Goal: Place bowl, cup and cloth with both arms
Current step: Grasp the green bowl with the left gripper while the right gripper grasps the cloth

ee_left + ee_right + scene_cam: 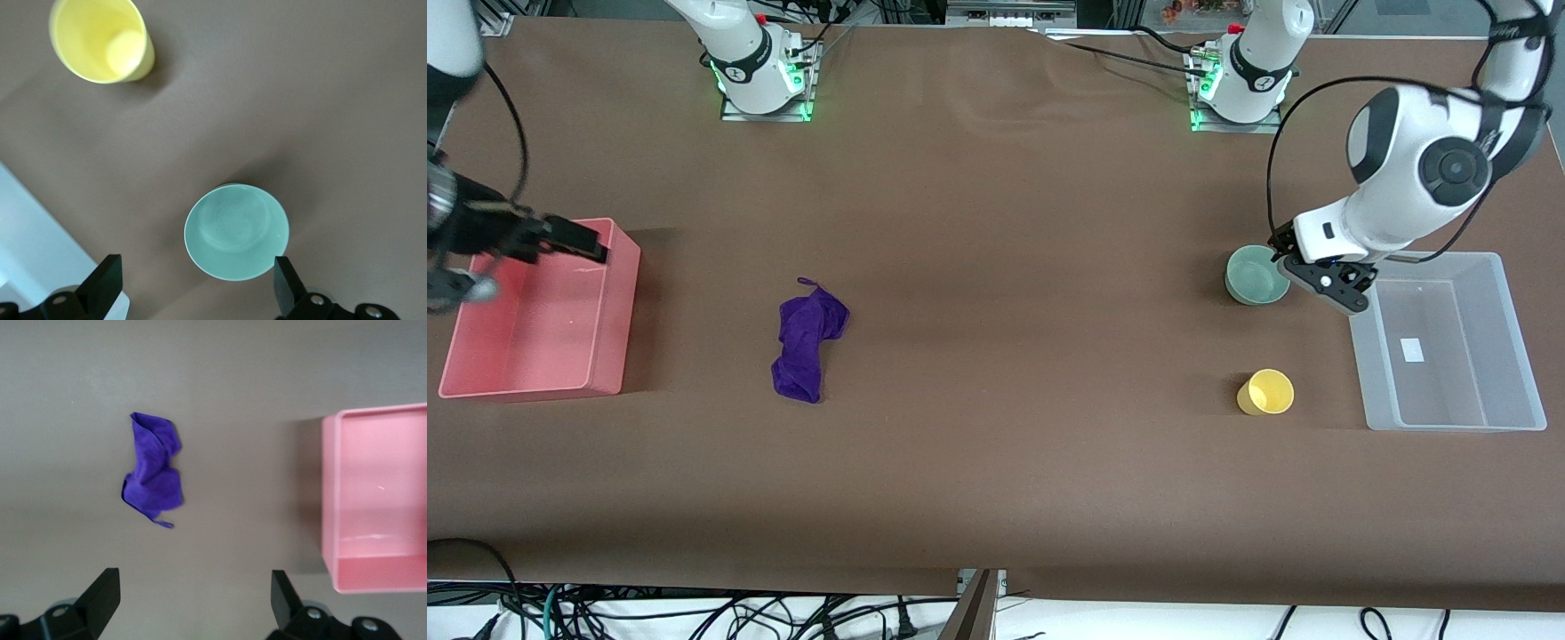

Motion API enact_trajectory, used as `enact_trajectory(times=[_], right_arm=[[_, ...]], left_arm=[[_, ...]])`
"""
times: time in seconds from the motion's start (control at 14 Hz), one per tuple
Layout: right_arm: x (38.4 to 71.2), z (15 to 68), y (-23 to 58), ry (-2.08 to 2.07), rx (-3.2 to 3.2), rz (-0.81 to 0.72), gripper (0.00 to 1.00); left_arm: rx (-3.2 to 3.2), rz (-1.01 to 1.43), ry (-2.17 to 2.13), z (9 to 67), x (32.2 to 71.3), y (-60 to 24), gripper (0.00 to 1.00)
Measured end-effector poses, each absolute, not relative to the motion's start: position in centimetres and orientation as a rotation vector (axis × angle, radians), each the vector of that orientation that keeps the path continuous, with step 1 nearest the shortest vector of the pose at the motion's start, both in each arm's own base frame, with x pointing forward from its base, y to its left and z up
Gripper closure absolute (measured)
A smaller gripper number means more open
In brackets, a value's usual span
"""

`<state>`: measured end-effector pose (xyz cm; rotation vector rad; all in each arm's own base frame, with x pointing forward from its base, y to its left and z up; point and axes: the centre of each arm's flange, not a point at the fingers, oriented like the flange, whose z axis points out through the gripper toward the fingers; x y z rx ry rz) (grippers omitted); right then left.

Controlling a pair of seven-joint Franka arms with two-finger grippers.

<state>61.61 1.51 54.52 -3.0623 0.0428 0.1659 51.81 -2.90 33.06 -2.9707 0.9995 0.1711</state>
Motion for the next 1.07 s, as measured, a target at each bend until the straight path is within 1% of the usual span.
enact_trajectory(times=[0.36,0.5,0.64,0.71,0.93,1.0,1.07], right_arm=[[64.7,47.0,8.8,0.095,-3.079,0.183,0.0],[65.4,43.9,9.6,0.148,-3.081,0.164,0.0],[65.3,40.1,9.8,0.164,-3.077,0.1,0.0],[64.9,38.0,10.1,0.165,-3.073,0.073,0.0],[62.8,32.3,11.7,0.257,-3.055,0.019,0.0],[62.1,31.3,12.6,0.281,-3.048,0.019,0.0],[61.7,30.7,13.2,0.291,-3.044,0.026,0.0]], left_arm=[[-2.954,0.197,1.175,23.0,51.9,1.0,0.0],[-2.95,0.194,1.21,20.2,50.8,1.5,0.0],[-2.947,0.2,1.229,18.7,49.3,1.1,0.0],[-2.944,0.197,1.239,18.4,48.9,0.8,0.07],[-2.932,0.185,1.266,18.3,48.8,0.2,0.41],[-2.929,0.184,1.275,18.3,48.8,-0.1,0.51],[-2.927,0.183,1.28,18.3,48.8,-0.2,0.63]])
